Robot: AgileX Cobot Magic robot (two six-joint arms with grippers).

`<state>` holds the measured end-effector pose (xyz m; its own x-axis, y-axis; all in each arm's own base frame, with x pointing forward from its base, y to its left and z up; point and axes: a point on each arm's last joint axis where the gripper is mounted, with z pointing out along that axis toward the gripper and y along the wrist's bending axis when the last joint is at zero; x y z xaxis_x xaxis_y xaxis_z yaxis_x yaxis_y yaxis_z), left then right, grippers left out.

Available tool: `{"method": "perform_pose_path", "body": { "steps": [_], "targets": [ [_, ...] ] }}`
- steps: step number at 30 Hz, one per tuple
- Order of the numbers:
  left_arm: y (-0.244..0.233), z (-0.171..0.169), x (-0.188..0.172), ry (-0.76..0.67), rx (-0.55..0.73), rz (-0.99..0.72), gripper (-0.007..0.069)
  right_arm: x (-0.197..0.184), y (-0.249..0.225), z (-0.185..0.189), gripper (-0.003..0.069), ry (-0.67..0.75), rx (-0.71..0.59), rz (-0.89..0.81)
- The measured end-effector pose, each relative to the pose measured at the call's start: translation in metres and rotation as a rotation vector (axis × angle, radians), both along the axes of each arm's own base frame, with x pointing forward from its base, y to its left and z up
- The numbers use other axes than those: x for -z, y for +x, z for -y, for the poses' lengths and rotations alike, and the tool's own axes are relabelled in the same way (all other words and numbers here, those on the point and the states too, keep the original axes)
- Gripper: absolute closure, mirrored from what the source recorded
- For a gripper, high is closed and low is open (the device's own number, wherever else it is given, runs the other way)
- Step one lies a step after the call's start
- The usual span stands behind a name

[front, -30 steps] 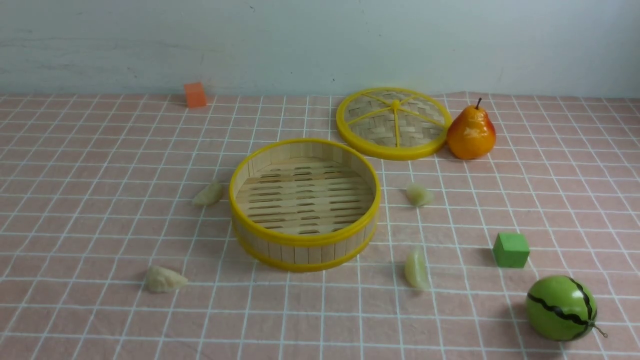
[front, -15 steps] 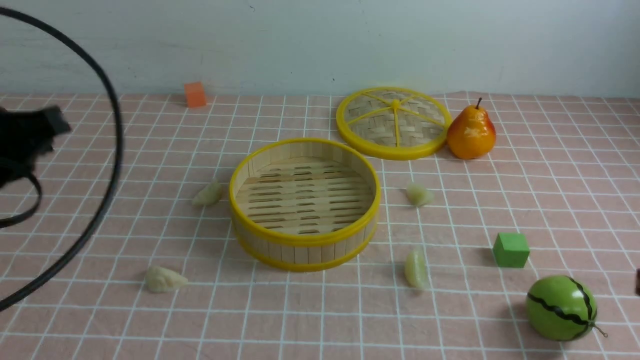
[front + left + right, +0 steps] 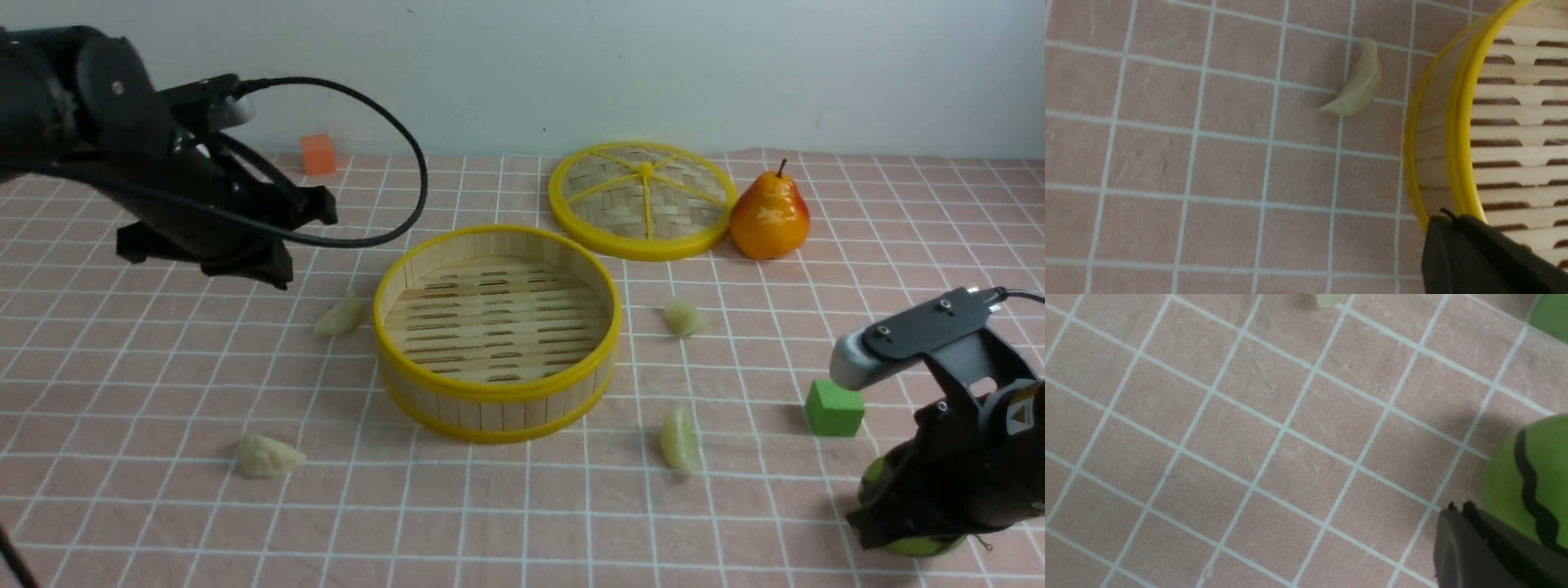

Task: Put the dumplings into the steamer on the table with the pink tablecloth.
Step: 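Reach for and grasp a dumpling on the table with the left gripper, then place the dumpling into the bamboo steamer basket with the left gripper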

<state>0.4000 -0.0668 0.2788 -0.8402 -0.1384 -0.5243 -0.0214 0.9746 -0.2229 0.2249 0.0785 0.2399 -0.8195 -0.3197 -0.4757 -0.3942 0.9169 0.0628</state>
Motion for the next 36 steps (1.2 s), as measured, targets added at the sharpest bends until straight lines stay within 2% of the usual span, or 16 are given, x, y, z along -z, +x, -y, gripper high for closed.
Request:
{"method": "perform_pose_path", "body": {
  "steps": [1,2,3,4,5,6,8,11,13,17,22,24,27,29,32,36],
  "targets": [
    [0.002,0.000,0.001,0.004,0.006,0.000,0.0607,0.000,0.000,0.000,0.0661,-0.001,-0.002,-0.001],
    [0.019,0.002,0.009,0.048,0.067,0.002,0.0559,0.000,0.000,0.000,0.0660,-0.002,-0.011,0.004],
    [0.021,0.003,0.010,0.053,0.074,0.003,0.0552,0.000,0.000,0.000,0.0659,-0.002,-0.011,0.004],
    [0.034,0.005,0.019,0.088,0.127,0.004,0.0491,-0.001,0.001,-0.001,0.0659,0.003,-0.011,0.005],
    [0.035,0.005,0.021,0.093,0.135,0.003,0.0483,-0.001,0.001,-0.001,0.0659,0.003,-0.011,0.005],
    [0.048,0.007,0.036,0.129,0.192,-0.004,0.0403,-0.001,0.001,-0.001,0.0659,0.004,-0.011,0.006],
    [0.060,0.009,0.056,0.164,0.251,-0.013,0.0320,-0.001,0.001,-0.001,0.0659,0.004,-0.010,0.009],
    [0.073,0.011,0.087,0.200,0.308,-0.017,0.0245,-0.001,0.001,-0.001,0.0659,0.006,-0.010,0.011],
    [0.079,0.011,0.104,0.224,0.338,-0.011,0.0230,-0.001,0.001,-0.001,0.0657,0.013,-0.006,0.009],
    [0.089,0.012,0.118,0.240,0.338,0.053,0.0277,-0.002,0.001,-0.002,0.0655,0.019,-0.003,0.009],
    [0.089,0.013,0.117,0.228,0.323,0.052,0.0462,-0.002,0.001,-0.002,0.0651,0.022,-0.001,0.009],
    [0.088,0.012,0.114,0.215,0.307,0.042,0.0458,-0.002,0.001,-0.002,0.0650,0.023,-0.001,0.010],
    [0.078,0.017,0.064,0.134,0.220,0.104,0.0454,-0.002,0.002,-0.002,0.0648,0.029,0.003,0.018],
    [0.073,0.021,0.046,0.094,0.194,0.131,0.0454,-0.002,0.003,-0.003,0.0647,0.033,0.006,0.018],
    [0.052,0.052,-0.002,-0.060,0.178,0.185,0.0454,0.002,0.005,-0.004,0.0647,0.047,0.016,0.002],
    [0.042,0.085,-0.006,-0.118,0.223,0.185,0.0454,0.004,0.006,-0.006,0.0645,0.069,0.029,-0.016]
  ]
}}
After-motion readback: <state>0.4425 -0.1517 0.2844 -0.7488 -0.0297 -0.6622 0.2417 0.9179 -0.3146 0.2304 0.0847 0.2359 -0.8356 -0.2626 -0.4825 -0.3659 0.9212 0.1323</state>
